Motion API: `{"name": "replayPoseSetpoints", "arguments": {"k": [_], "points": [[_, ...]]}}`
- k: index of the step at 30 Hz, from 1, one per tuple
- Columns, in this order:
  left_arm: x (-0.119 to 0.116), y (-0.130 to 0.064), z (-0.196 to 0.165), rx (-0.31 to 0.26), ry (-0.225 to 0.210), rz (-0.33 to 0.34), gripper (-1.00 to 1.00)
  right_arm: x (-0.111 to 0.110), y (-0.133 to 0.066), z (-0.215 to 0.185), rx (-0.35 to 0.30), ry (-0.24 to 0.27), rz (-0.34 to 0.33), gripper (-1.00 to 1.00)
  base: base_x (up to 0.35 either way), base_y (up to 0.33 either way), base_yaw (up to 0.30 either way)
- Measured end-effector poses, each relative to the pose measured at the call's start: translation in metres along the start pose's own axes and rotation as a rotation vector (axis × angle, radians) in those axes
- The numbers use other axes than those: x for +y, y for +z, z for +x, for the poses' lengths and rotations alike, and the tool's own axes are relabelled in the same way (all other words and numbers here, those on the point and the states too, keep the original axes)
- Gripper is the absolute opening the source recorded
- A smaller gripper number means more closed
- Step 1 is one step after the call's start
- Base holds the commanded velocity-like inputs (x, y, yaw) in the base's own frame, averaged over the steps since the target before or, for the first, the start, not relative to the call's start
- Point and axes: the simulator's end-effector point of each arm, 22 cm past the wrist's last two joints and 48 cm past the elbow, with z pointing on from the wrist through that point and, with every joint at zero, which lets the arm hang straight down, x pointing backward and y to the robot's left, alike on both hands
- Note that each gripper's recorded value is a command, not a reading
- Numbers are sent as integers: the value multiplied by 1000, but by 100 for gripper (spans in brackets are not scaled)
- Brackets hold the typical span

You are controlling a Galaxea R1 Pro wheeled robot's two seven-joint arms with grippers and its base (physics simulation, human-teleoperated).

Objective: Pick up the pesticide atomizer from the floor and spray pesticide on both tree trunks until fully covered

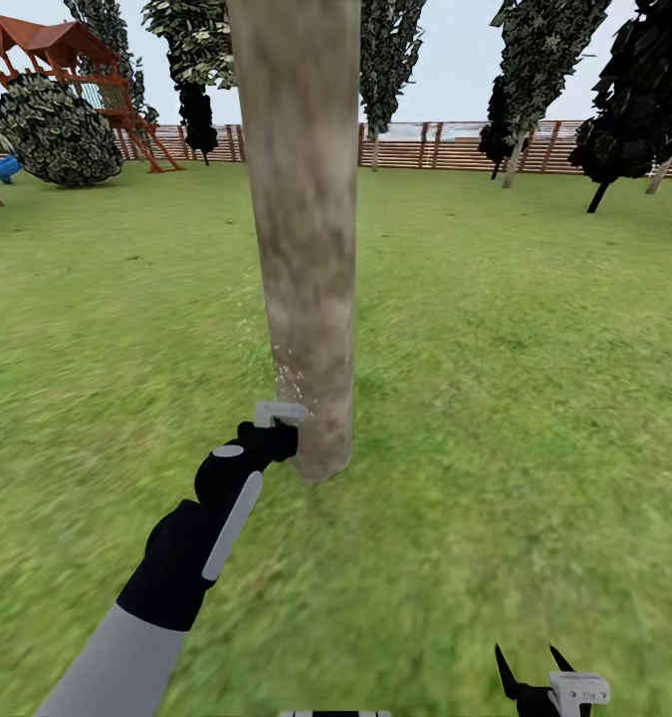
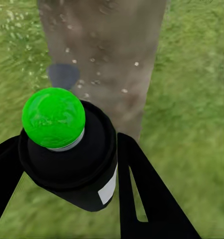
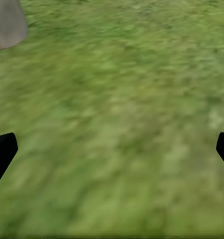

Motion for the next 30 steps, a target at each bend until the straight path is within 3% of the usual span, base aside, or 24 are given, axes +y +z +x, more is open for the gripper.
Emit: {"name": "replayPoseSetpoints", "arguments": {"k": [3, 6, 8, 11, 14, 17, 21, 26, 28, 30], "points": [[10, -1, -3, -3, 4, -17, -100, 0, 0, 0, 0, 0, 0, 100, -10, 0, 0], [47, -1, -13, 30, -38, -73, -100, 0, 0, 0, 0, 0, 0, 100, -1, 0, 0], [53, -2, -24, 39, -50, -78, -100, 0, 0, 0, 0, 0, 0, 100, 0, 0, 0], [33, -3, -36, 33, -59, -37, -100, 0, 0, 0, 0, 0, 0, 100, 0, 0, 0], [-9, -10, -50, 22, -18, 34, -100, 0, 0, 0, 0, 0, 0, 100, 0, 0, 0], [-22, -17, -60, 6, 6, 52, -100, 0, 0, 0, 0, 0, 0, 100, 0, 0, 0], [-10, -19, -60, 21, 14, 29, -100, 0, 0, 0, 0, 0, 0, 100, 0, 0, 0], [45, -17, -69, 14, -83, -44, -100, 0, 0, 0, 0, 0, 0, 100, 0, 0, 0], [47, -18, -73, 7, -91, -43, -100, 0, 0, 0, 0, 0, 0, 100, 0, 0, 0], [29, -19, -76, 2, -84, -10, -100, 0, 0, 0, 0, 0, 0, 100, 0, 0, 0]]}}
